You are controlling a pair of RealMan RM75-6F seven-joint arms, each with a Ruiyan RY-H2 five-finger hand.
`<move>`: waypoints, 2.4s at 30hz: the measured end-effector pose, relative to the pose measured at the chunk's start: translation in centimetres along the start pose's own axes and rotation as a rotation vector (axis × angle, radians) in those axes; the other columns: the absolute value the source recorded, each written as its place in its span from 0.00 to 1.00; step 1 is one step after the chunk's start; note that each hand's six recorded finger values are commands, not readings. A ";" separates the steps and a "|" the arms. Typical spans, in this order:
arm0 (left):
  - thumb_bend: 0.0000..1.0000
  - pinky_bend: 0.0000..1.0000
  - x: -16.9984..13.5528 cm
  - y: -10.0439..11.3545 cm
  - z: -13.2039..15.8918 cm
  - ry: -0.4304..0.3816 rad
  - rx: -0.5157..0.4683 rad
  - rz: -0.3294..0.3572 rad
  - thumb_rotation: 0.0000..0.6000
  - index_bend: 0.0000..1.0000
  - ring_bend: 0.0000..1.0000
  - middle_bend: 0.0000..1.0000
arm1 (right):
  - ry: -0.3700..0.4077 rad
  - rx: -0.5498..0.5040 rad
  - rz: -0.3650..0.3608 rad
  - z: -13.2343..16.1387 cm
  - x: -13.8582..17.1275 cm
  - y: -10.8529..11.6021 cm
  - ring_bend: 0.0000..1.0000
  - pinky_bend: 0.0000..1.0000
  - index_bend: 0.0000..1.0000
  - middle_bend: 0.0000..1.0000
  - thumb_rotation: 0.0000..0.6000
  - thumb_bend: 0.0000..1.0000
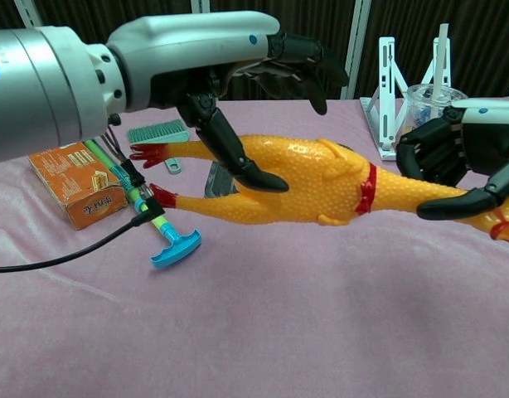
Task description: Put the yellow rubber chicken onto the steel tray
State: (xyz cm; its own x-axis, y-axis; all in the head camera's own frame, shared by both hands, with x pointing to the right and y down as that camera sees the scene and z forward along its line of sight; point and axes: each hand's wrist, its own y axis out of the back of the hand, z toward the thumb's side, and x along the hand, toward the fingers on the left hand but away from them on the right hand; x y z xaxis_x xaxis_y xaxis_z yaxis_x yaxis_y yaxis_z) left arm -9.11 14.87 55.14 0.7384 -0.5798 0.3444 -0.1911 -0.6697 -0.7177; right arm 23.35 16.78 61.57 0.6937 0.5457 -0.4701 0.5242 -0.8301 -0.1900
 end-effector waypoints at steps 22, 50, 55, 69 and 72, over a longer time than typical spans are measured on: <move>0.71 0.63 1.8 -1.1 0.1 0.031 -0.133 0.038 1.00 0.61 0.67 0.74 | 0.007 -0.032 -0.013 0.4 -0.7 0.4 0.79 0.90 0.97 0.76 1.00 0.46; 0.09 0.38 1.3 0.1 -1.9 0.073 -0.138 0.100 1.00 0.07 0.27 0.28 | -0.007 -0.028 -0.028 0.0 -0.5 0.7 0.79 0.90 0.97 0.76 1.00 0.48; 0.05 0.38 1.1 0.3 -1.6 0.065 -0.169 0.090 1.00 0.07 0.27 0.28 | -0.012 -0.026 -0.033 -0.2 -0.4 0.8 0.79 0.90 0.97 0.76 1.00 0.48; 0.04 0.37 0.6 0.4 -1.5 0.062 -0.108 0.069 1.00 0.09 0.26 0.27 | -0.009 -0.041 -0.051 -0.4 -0.4 1.4 0.79 0.90 0.97 0.76 1.00 0.48; 0.05 0.37 0.7 0.2 -1.9 0.079 -0.100 0.063 1.00 0.10 0.26 0.27 | -0.001 -0.043 -0.052 -0.2 -0.4 1.4 0.79 0.90 0.97 0.76 1.00 0.48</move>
State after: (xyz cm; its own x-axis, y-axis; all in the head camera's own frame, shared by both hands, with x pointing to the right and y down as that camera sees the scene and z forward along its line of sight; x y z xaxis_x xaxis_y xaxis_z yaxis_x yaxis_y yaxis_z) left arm -9.83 13.47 56.40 0.6702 -0.6544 0.3503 -0.3016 -0.6713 -0.6771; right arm 23.92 15.37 61.70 0.6649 0.5876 -0.4611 0.5799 -0.7952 -0.1771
